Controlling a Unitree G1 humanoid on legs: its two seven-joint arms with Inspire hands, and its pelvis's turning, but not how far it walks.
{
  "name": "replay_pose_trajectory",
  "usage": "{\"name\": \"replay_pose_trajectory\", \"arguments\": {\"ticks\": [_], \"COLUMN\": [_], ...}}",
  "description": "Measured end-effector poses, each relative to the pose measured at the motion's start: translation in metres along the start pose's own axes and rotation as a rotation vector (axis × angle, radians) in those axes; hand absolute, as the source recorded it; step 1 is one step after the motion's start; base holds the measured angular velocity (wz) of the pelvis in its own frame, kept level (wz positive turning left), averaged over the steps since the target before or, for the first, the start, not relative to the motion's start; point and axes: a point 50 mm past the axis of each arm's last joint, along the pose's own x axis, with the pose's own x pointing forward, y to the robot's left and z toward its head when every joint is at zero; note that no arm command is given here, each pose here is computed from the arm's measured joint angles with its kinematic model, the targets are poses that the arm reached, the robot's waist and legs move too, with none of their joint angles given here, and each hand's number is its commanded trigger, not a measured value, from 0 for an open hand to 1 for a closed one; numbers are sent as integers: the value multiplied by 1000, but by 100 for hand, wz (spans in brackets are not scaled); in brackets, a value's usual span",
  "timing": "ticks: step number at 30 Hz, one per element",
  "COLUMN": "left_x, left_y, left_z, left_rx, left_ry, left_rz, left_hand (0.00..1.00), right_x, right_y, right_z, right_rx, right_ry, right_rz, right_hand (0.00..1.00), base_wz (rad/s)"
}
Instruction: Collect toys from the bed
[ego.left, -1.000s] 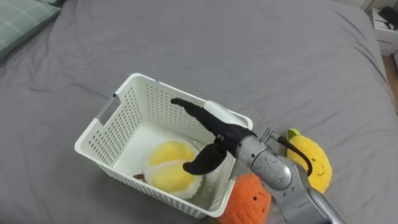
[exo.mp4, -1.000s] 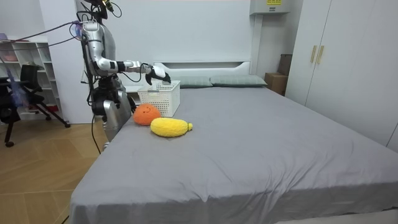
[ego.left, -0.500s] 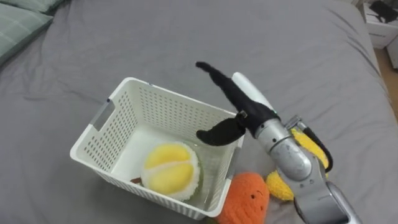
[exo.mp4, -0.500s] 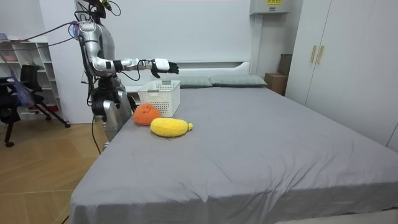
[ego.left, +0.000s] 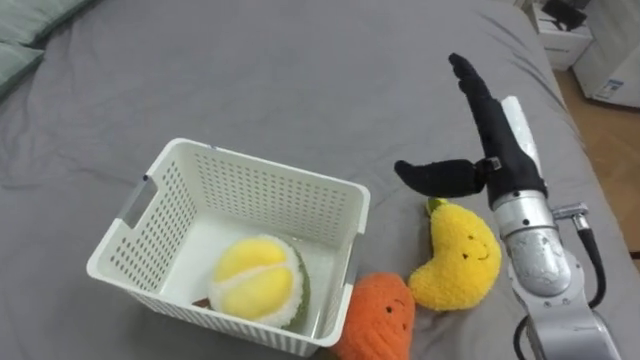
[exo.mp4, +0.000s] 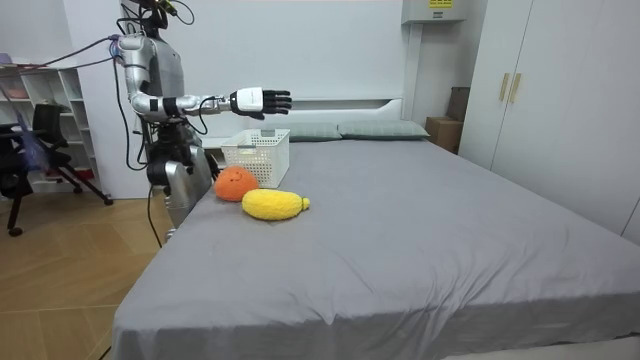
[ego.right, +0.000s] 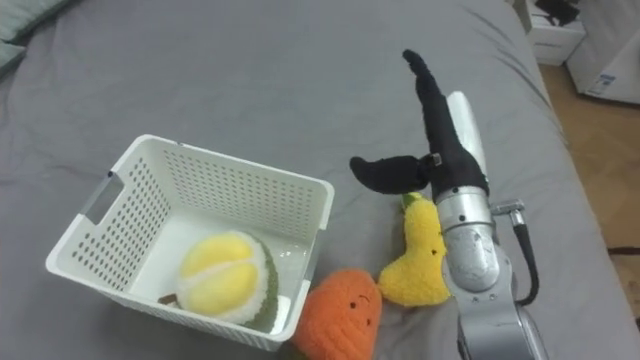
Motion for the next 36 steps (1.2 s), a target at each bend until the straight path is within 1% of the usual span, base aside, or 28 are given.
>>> {"name": "replay_pose_trajectory", "arguments": {"ticks": [4, 8, 12, 17, 21, 25, 29, 34, 36], "left_x": [-1, -2, -3, -3, -3, -2, -1, 0, 1], "left_y": [0, 1, 2, 4, 6, 7, 8, 8, 8], "left_z": [-4, -10, -15, -15, -17, -10, -3, 2, 5], "left_rx": [0, 1, 24, 18, 21, 20, 11, 7, -10], "left_ry": [10, 26, 36, 37, 41, 17, 1, -11, -15], "left_rz": [1, 3, 9, 29, 32, 38, 37, 35, 33], "left_hand": [0, 0, 0, 0, 0, 0, 0, 0, 0], "right_x": [0, -2, -12, -26, -30, -35, -39, -47, -45], "right_y": [-14, -18, -21, -16, -14, -8, 0, 7, 10], "right_z": [-14, -23, -35, -66, -78, -95, -119, -135, -138], "right_rx": [-27, -42, -53, -72, -78, -88, -107, -111, -89], "right_ry": [53, 93, 141, 280, 338, 415, 531, 618, 634], "right_rz": [-68, -103, -118, -95, -80, -56, -32, 0, 3], "right_hand": [0, 0, 0, 0, 0, 0, 0, 0, 0], "base_wz": [0, 0, 0, 0, 0, 1, 0, 1, 6]}}
